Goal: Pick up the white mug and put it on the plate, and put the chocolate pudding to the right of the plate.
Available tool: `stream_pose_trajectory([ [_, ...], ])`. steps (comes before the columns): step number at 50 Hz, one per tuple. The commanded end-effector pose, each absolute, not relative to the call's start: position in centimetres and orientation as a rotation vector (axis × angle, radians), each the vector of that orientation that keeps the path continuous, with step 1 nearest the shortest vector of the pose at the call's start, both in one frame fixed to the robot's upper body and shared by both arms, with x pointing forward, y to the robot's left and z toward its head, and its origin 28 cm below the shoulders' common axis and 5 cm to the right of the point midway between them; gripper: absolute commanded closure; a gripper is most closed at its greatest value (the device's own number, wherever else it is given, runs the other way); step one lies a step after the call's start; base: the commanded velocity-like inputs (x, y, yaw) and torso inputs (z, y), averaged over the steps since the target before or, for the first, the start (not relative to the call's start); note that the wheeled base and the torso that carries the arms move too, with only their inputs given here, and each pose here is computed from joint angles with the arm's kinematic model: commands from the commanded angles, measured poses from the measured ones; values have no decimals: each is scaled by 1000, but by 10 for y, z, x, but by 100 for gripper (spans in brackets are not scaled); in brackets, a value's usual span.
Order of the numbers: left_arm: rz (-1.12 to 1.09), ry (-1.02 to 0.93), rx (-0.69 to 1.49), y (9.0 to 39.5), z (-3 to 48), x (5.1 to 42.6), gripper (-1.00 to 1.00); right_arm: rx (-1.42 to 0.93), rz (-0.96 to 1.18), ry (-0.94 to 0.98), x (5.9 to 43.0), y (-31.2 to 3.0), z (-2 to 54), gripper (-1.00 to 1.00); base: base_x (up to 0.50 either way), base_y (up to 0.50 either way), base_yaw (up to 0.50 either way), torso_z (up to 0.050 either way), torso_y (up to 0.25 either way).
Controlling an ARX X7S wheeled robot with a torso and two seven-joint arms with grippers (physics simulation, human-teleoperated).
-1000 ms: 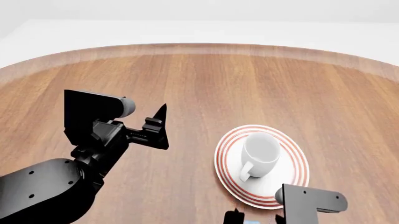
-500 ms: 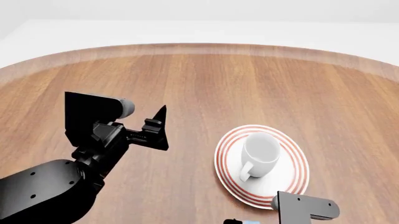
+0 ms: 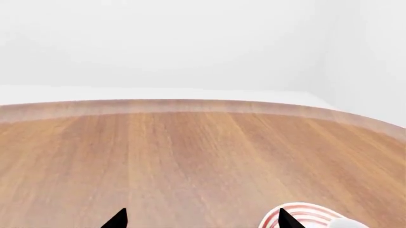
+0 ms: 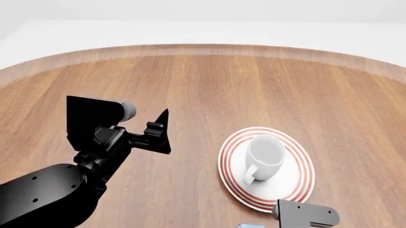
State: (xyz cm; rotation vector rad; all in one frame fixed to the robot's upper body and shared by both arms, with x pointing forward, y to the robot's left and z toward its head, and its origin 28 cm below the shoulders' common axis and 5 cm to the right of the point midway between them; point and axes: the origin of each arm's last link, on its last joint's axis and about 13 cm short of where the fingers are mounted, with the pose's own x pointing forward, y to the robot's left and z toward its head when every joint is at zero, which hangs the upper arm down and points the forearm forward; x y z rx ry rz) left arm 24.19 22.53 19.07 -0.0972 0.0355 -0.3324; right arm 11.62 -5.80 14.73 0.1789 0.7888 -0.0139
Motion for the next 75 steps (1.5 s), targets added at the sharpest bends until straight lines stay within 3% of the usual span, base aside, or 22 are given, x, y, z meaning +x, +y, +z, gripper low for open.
stream_pose_trajectory([
  [1, -330, 39, -100, 225, 189, 242, -100, 161, -7, 799, 115, -57, 143, -100, 0, 0, 0, 0, 0],
  [46, -329, 48, -111, 225, 184, 243, -100, 120, -1, 849, 119, -54, 120, -100, 0, 0, 0, 0, 0],
  [47, -328, 49, -111, 225, 184, 243, -100, 112, 3, 844, 119, -54, 120, 100, 0, 0, 0, 0, 0],
  [67, -330, 54, -113, 225, 184, 244, -100, 34, 60, 743, 120, -53, 123, 100, 0, 0, 0, 0, 0],
  [75, -327, 53, -114, 225, 184, 243, -100, 38, 187, 634, 117, -58, 152, 100, 0, 0, 0, 0, 0],
])
